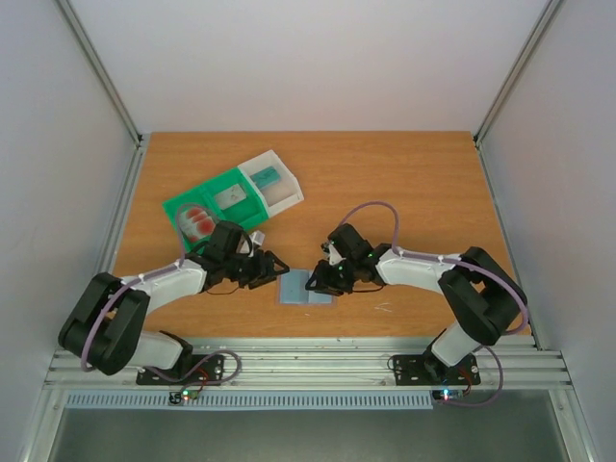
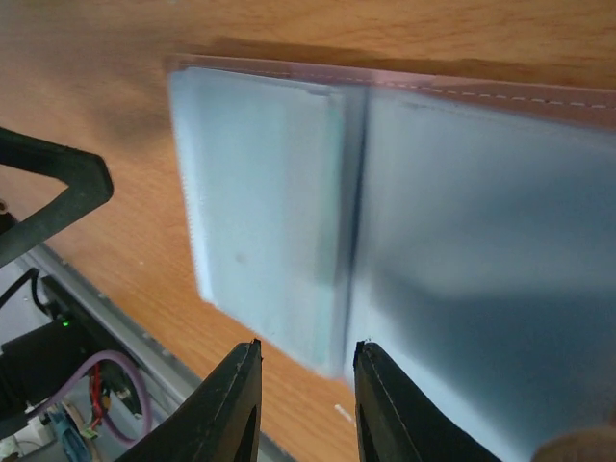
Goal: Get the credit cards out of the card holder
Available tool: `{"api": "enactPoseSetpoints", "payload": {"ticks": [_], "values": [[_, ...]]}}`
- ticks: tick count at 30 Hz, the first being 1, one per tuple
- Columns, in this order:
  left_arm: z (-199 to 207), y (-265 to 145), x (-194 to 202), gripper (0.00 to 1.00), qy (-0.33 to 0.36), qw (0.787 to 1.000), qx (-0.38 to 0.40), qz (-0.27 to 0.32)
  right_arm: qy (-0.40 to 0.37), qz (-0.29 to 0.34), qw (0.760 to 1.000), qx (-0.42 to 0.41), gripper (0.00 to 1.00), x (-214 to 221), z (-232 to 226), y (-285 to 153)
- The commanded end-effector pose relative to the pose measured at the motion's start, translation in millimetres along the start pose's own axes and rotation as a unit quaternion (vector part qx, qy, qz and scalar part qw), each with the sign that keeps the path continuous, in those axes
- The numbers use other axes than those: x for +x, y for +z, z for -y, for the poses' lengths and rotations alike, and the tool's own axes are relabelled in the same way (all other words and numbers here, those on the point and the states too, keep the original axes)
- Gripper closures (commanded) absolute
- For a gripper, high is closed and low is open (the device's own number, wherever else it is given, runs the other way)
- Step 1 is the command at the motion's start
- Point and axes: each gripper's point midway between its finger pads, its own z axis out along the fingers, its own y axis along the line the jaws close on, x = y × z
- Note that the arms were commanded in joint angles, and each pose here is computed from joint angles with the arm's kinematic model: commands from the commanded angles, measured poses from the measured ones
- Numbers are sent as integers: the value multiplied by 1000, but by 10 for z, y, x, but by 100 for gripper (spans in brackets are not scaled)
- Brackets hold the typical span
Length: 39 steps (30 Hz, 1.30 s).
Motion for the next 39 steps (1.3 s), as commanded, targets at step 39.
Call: {"api": "enactPoseSetpoints", "payload": {"ticks": [39], "values": [[-28, 324, -5, 44, -36, 997, 69, -10, 10, -4, 1000, 13, 99, -6, 371, 432]]}}
